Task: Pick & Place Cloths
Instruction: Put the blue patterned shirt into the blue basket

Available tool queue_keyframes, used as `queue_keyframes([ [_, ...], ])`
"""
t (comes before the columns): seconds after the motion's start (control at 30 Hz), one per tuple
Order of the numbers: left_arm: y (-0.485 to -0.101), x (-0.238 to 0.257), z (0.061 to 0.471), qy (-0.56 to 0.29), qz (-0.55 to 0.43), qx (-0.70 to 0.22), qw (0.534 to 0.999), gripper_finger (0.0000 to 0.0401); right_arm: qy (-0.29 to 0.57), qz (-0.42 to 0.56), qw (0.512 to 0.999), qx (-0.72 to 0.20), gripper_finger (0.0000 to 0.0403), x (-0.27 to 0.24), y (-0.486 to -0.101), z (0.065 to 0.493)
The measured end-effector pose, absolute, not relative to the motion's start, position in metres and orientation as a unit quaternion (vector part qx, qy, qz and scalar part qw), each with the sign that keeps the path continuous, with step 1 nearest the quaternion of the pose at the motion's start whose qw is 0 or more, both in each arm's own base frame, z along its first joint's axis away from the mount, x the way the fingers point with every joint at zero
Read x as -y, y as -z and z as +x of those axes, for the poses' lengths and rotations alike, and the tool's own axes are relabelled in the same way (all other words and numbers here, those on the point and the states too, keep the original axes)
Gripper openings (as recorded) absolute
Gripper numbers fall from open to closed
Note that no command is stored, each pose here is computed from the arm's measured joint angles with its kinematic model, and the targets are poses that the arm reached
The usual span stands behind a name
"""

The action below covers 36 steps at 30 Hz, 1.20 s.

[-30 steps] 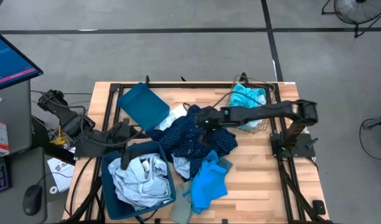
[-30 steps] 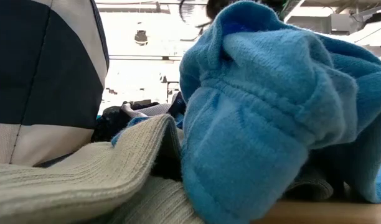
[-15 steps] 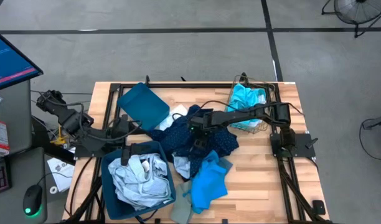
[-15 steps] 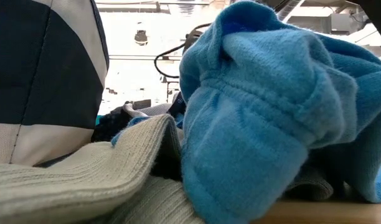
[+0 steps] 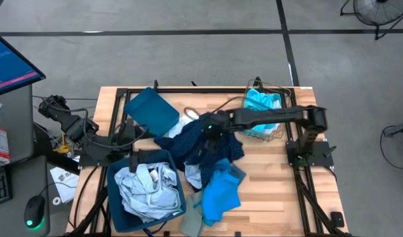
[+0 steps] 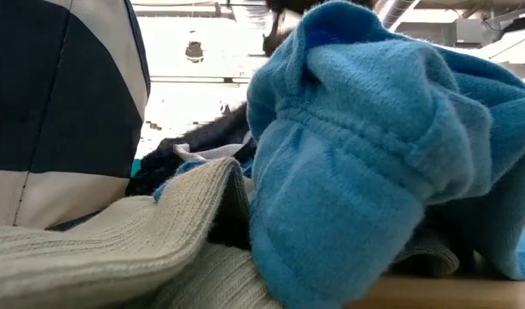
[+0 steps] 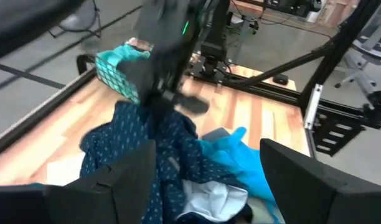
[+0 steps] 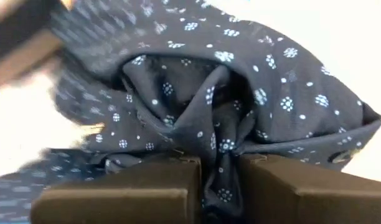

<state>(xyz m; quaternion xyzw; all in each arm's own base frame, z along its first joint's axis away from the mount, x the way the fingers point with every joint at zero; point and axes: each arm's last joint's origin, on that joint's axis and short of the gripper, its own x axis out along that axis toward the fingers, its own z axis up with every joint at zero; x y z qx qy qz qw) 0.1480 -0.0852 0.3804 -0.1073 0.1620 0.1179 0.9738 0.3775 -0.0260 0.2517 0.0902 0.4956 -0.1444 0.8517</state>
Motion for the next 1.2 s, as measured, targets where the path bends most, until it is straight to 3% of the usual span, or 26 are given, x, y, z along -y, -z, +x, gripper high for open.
queue_keyframes([
  [0.23, -0.381, 0.080, 0.149, -0.161, -0.060, -0.147, 0.974, 0.0273, 0.142, 0.110, 0.922, -0.342, 0.0024, 0.027, -0.355, 0.342],
  [0.47, -0.382, 0.065, 0.157, -0.210, -0.056, -0.143, 0.966, 0.0273, 0.135, 0.111, 0.966, -0.192, 0.0024, 0.026, -0.417, 0.316],
  [0.7, -0.389, 0.052, 0.167, -0.210, -0.027, -0.130, 0.969, 0.0273, 0.121, 0.093, 0.980, -0.130, 0.0024, 0.023, -0.436, 0.308],
  [0.97, -0.397, 0.027, 0.186, -0.184, 0.036, -0.117, 0.975, 0.0273, 0.086, 0.083, 0.986, -0.119, 0.0024, 0.019, -0.436, 0.315],
  [1.2, -0.399, 0.005, 0.196, -0.150, 0.027, -0.112, 0.982, 0.0280, 0.073, 0.081, 0.987, -0.120, 0.0024, 0.010, -0.436, 0.315],
])
